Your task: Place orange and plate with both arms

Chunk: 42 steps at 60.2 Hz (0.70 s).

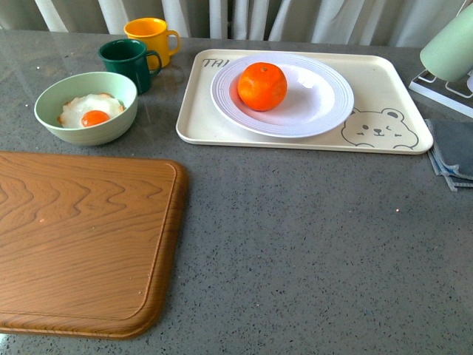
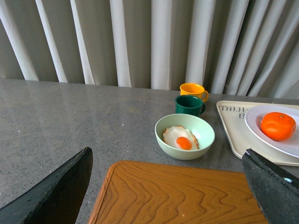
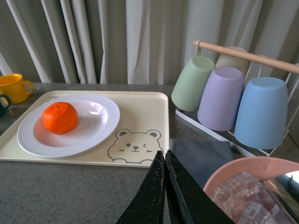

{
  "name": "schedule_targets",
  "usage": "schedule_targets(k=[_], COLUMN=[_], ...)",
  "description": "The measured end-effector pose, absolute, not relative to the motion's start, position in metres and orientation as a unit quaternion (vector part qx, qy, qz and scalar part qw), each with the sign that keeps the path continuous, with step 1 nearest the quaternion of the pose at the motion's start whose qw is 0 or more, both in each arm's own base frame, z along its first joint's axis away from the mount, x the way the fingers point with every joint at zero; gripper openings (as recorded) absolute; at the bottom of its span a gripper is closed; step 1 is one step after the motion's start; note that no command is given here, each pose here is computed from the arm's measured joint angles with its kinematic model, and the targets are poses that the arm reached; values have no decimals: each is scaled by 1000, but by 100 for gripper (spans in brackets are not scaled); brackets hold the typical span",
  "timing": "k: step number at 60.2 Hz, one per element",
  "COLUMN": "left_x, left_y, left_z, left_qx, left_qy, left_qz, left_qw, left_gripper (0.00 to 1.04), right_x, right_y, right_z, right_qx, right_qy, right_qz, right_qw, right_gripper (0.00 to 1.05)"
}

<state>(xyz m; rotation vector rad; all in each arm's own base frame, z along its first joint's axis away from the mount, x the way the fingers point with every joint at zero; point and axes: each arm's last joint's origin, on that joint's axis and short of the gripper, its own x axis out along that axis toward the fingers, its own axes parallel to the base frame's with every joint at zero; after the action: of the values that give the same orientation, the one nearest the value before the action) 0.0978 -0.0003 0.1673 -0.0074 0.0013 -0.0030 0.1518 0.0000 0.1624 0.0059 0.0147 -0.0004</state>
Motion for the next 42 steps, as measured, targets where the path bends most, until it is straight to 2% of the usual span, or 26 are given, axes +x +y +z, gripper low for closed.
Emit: schedule_targets(k=[42], left_x=[98], left_y=[0], left_z=[167], left_qx=[-4], left_qy=[1], left_qz=[-2], left_qw=[1000], left_gripper=[96], right_x=[123], right_y=[0], right_z=[173], right_qx=[3], right_qy=[-10], right_qz=[0], right_qw=[1000], right_gripper=[2])
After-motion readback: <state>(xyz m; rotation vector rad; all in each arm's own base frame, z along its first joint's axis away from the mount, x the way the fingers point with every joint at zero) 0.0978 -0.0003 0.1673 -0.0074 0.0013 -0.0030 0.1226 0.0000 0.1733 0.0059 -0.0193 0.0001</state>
